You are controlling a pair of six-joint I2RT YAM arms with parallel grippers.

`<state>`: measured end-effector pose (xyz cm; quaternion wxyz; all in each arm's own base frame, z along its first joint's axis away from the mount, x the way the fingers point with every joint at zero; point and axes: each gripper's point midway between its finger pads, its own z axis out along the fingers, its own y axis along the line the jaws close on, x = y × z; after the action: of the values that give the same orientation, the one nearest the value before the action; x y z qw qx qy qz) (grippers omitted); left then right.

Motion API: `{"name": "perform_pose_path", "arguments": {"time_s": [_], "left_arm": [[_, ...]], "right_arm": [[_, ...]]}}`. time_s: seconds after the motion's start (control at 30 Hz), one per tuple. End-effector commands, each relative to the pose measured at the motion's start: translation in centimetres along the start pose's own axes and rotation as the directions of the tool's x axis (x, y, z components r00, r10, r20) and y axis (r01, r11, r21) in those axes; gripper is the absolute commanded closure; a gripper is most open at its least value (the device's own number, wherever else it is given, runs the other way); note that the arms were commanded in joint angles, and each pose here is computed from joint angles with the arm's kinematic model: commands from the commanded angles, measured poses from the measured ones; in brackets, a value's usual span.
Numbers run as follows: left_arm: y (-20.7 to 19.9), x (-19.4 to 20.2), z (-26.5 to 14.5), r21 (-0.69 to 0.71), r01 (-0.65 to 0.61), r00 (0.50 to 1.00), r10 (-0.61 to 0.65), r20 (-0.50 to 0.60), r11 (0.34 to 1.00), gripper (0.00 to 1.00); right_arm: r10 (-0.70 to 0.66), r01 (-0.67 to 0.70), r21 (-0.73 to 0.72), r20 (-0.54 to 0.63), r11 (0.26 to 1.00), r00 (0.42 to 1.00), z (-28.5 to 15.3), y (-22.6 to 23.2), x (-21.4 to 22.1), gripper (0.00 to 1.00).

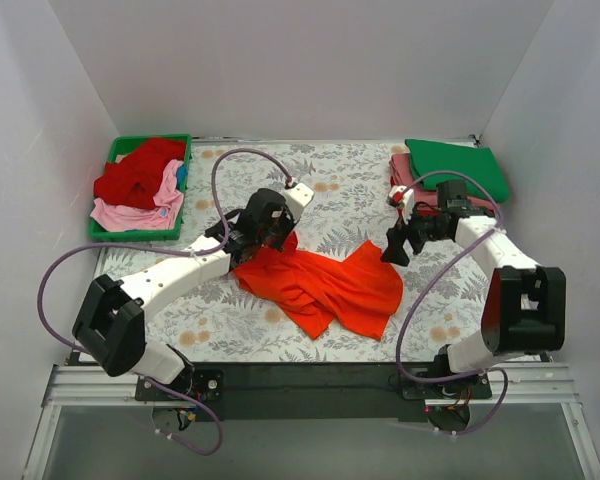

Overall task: Fold and stack the t-shirts
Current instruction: Flatten the tshirt out

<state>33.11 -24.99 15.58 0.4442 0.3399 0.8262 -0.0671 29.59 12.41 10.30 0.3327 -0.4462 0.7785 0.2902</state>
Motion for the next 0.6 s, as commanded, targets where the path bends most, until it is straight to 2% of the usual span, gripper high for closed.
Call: {"name": "perform_pose_path", "arguments": {"time_s": [0.0, 0.07, 0.17, 0.3, 0.5, 0.57], "left_arm": [[0.6, -1.0, -1.0, 0.024, 0.071, 0.996, -0.072, 0.060, 0.997, 1.00], [0.8, -1.1, -1.2, 0.027, 0.093, 0.993, -0.095, 0.067, 0.995, 1.00], [1.4, -1.3, -1.7, 0.030, 0.118, 0.989, -0.120, 0.086, 0.993, 1.00], [1.6, -1.5, -2.1, 0.041, 0.132, 0.986, -0.136, 0.101, 0.990, 1.00], [2.0, -1.6, -2.4, 0.044, 0.142, 0.983, -0.147, 0.112, 0.989, 1.00], [2.0, -1.7, -2.5, 0.046, 0.147, 0.982, -0.151, 0.117, 0.988, 1.00]], "right_arm": [[0.077, -0.075, 0.073, -0.015, 0.994, 0.997, 1.2, -3.4, -1.9, 0.06], [0.099, -0.096, 0.095, -0.031, 0.991, 0.995, 1.8, -4.9, -2.5, 0.09], [0.187, -0.179, 0.081, -0.094, 0.980, 0.978, 4.3, -6.1, -0.8, 0.13], [0.213, -0.204, 0.084, -0.126, 0.975, 0.969, 5.9, -7.0, -0.7, 0.20], [0.238, -0.233, 0.044, -0.169, 0.971, 0.956, 7.9, -6.2, 0.4, 0.28], [0.246, -0.249, 0.005, -0.175, 0.968, 0.953, 8.4, -5.3, 0.4, 0.34]]}}
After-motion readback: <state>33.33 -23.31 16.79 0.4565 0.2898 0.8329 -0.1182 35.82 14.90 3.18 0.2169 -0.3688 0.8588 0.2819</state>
